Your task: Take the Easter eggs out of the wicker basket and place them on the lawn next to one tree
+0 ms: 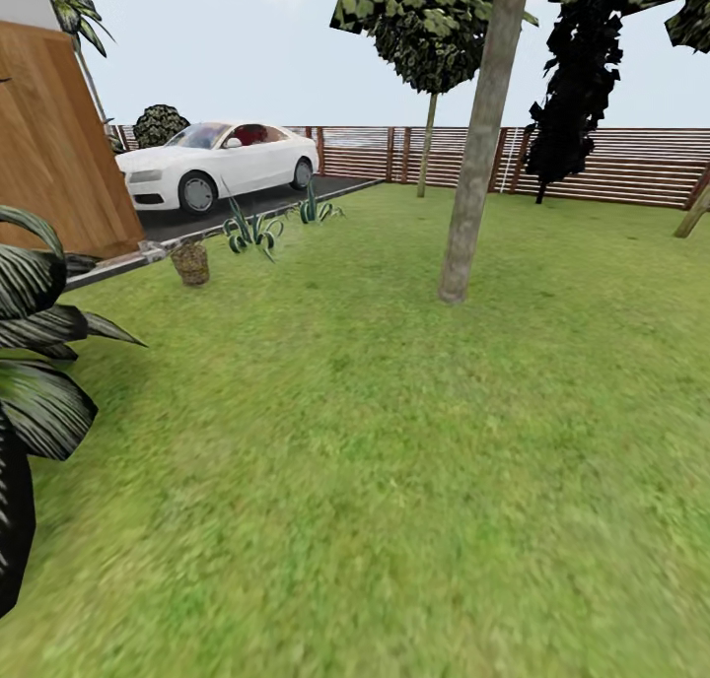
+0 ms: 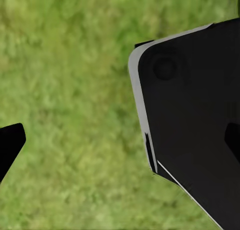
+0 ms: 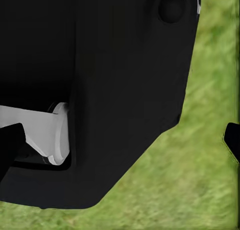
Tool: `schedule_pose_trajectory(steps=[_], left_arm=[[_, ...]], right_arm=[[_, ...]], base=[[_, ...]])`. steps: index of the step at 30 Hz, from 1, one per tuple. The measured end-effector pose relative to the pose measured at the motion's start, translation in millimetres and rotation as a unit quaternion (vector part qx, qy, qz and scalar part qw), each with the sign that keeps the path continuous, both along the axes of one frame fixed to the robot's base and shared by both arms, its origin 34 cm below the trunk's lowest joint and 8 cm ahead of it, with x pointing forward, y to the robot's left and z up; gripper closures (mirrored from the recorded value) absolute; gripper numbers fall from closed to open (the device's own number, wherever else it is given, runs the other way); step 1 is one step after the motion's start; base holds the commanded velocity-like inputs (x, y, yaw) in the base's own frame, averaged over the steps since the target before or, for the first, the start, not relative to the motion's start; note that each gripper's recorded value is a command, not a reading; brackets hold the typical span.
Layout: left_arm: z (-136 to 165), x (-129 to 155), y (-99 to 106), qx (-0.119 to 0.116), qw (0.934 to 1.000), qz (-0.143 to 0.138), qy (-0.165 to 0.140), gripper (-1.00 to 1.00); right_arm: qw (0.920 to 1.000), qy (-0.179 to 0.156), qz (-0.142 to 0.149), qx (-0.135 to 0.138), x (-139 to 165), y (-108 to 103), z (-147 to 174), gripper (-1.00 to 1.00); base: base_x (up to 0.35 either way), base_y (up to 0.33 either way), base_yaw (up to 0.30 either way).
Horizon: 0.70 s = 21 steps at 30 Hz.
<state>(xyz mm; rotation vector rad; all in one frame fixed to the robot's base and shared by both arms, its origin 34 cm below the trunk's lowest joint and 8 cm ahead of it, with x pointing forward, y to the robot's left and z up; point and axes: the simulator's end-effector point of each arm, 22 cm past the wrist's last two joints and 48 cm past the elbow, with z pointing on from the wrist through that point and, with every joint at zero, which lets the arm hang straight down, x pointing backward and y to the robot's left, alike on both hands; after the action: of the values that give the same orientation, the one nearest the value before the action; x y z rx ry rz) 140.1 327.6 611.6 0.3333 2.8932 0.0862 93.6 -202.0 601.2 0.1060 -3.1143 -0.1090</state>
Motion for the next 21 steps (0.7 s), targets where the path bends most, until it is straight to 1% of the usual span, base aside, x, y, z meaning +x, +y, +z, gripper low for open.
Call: schedule_pose_trajectory(steps=[10, 18, 21], left_arm=[[-0.1, -0.2, -0.1, 0.0, 1.0, 0.0, 0.0, -1.0], [-0.1, -1.0, -0.4, 0.0, 1.0, 0.0, 0.001, -1.0], [-0.1, -1.1, -0.4, 0.0, 1.0, 0.0, 0.002, -1.0]], right_arm=[[1.0, 0.0, 0.001, 0.0, -0.3, 0.2, 0.1, -1.0], [1.0, 0.001, 0.0, 0.0, -1.0, -0.1, 0.1, -1.0], [1.0, 0.002, 0.001, 0.0, -1.3, -0.2, 0.1, -1.0]], base=[[0.269, -0.16, 0.013], [0.267, -0.162, 0.175], [0.266, -0.165, 0.098]])
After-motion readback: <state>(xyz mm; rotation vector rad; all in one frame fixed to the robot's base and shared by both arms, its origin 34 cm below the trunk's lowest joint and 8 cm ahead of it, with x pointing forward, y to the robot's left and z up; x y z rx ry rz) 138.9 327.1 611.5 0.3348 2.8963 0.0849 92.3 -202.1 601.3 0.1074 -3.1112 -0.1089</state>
